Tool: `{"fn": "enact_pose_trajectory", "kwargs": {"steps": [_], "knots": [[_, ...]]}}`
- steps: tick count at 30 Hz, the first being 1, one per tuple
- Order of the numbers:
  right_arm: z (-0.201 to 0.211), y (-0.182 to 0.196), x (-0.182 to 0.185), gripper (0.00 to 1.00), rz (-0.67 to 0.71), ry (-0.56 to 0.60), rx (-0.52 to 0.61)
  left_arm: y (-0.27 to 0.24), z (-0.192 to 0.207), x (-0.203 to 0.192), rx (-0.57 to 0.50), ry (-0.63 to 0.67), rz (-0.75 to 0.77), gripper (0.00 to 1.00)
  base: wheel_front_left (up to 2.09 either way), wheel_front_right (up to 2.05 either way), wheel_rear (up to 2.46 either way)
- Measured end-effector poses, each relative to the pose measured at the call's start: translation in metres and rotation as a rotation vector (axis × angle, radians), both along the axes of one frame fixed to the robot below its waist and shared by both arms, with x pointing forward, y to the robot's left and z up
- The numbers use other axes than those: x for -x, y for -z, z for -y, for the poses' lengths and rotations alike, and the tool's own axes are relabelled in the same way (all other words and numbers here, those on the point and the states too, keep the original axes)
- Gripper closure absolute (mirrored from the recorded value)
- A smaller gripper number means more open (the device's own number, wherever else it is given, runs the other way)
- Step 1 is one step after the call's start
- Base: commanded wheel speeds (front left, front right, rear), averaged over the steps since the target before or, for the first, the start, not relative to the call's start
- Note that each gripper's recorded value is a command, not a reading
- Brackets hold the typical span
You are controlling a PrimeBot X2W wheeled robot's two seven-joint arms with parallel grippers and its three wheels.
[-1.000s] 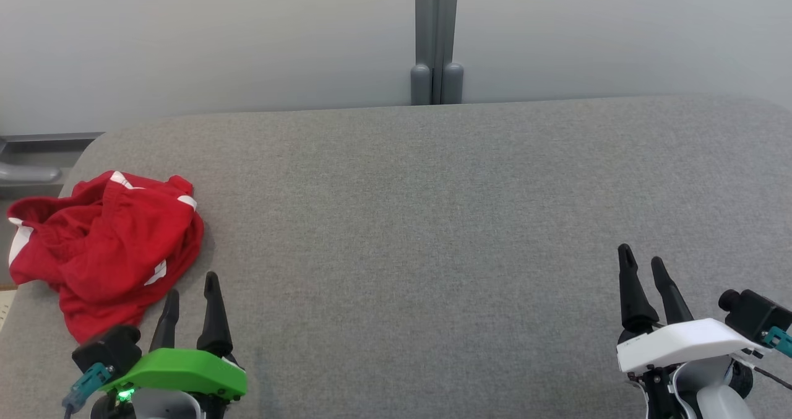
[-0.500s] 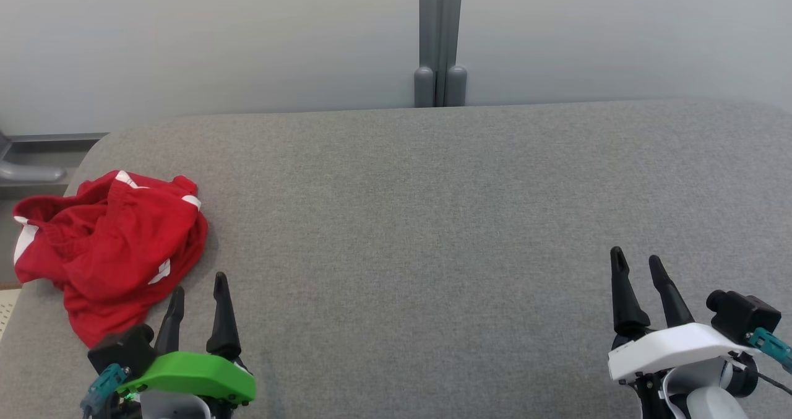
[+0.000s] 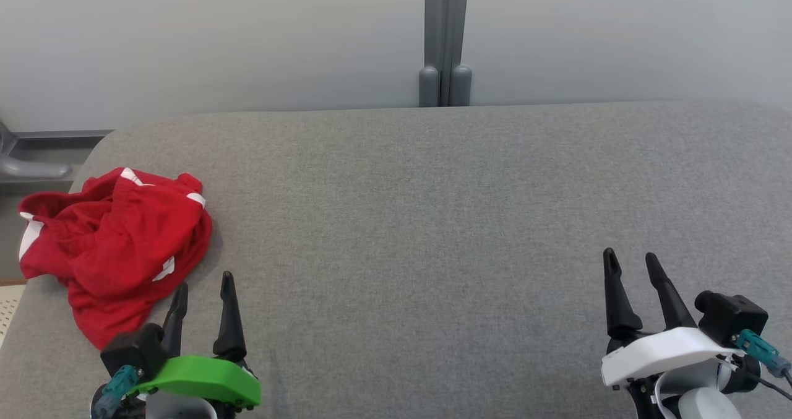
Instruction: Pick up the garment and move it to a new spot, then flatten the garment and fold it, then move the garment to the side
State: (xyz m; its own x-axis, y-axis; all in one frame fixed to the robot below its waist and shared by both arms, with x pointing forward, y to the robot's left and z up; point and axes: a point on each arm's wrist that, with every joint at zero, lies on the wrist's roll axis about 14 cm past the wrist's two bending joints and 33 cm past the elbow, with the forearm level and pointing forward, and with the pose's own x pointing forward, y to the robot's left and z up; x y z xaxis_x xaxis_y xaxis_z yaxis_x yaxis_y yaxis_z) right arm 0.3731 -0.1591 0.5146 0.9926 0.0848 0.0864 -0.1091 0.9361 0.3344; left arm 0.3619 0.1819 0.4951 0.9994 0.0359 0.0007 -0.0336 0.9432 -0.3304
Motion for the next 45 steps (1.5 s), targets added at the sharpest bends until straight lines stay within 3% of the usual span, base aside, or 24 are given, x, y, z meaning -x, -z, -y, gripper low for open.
{"fn": "enact_pose_trajectory", "kwargs": {"steps": [26,45], "knots": [[-0.015,-0.003,0.003,0.00,0.051,-0.047,0.154,0.001,0.009,0.004,-0.165,0.052,0.031,0.00,0.00,0.00,0.00],[-0.019,-0.005,0.003,0.00,0.063,-0.058,0.177,0.000,0.008,0.007,-0.181,0.046,0.040,0.00,0.00,0.00,0.00]]}}
